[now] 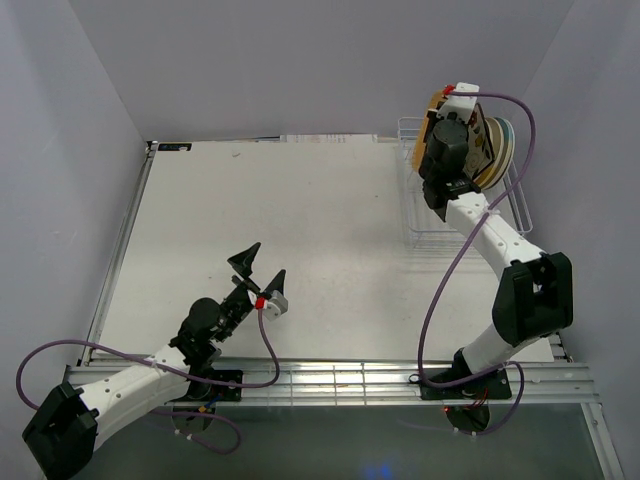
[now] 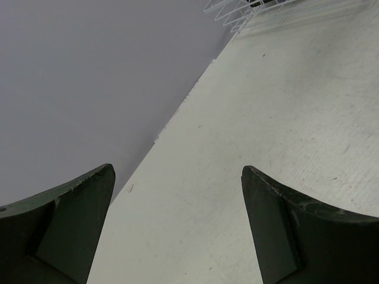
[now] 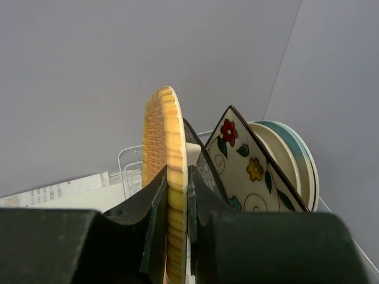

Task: Load the plates into the dish rack
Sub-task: Insert the plate into the dish rack.

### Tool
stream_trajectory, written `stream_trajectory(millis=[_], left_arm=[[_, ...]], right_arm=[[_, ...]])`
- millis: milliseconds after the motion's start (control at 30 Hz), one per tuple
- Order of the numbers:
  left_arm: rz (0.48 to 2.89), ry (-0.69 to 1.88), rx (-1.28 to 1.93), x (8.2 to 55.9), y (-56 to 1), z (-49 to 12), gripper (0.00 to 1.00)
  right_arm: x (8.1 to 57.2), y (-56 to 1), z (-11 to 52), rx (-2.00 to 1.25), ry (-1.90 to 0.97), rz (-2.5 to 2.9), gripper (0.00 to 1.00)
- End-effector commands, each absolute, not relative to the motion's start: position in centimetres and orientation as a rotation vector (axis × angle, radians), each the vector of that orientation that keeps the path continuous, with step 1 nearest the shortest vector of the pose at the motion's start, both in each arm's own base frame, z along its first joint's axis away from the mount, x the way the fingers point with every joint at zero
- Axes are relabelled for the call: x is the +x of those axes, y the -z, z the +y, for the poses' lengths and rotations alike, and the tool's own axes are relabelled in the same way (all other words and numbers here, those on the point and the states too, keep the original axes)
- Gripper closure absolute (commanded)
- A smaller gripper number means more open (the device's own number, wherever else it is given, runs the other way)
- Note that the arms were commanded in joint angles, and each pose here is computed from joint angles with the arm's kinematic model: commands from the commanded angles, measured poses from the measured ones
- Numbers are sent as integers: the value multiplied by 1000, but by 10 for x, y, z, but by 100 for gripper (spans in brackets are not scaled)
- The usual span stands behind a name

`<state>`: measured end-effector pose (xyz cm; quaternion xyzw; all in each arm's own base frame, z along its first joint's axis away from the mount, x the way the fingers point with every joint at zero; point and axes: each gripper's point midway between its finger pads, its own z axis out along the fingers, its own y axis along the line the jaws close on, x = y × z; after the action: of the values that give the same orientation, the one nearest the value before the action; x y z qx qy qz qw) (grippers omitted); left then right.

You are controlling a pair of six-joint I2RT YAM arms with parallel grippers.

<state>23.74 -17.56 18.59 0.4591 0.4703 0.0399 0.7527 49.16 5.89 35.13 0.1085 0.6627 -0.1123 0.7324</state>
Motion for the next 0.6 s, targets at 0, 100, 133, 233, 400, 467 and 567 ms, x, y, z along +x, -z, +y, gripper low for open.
stream_trajectory(millis=[0, 100, 133, 233, 400, 467, 567], left_arm=[[1072, -77, 1067, 229, -146, -171, 2], [1073, -78, 1069, 229, -146, -171, 2], [1072, -77, 1069, 229, -146, -171, 2], [1073, -78, 1069, 229, -146, -171, 2], [1074, -79, 1068, 229, -146, -171, 2], [1074, -78, 1070, 229, -146, -171, 2], [1078, -77, 1072, 229, -145, -172, 2]], right_arm=[[500, -420, 59, 255, 199, 1274, 92], [512, -411, 58, 222, 203, 1300, 92], [515, -406, 57, 217, 199, 1308, 92], [520, -397, 52, 204, 194, 1324, 92], [527, -383, 42, 176, 232, 1364, 92], [527, -377, 40, 162, 237, 1380, 92], [527, -373, 42, 114, 243, 1400, 92]])
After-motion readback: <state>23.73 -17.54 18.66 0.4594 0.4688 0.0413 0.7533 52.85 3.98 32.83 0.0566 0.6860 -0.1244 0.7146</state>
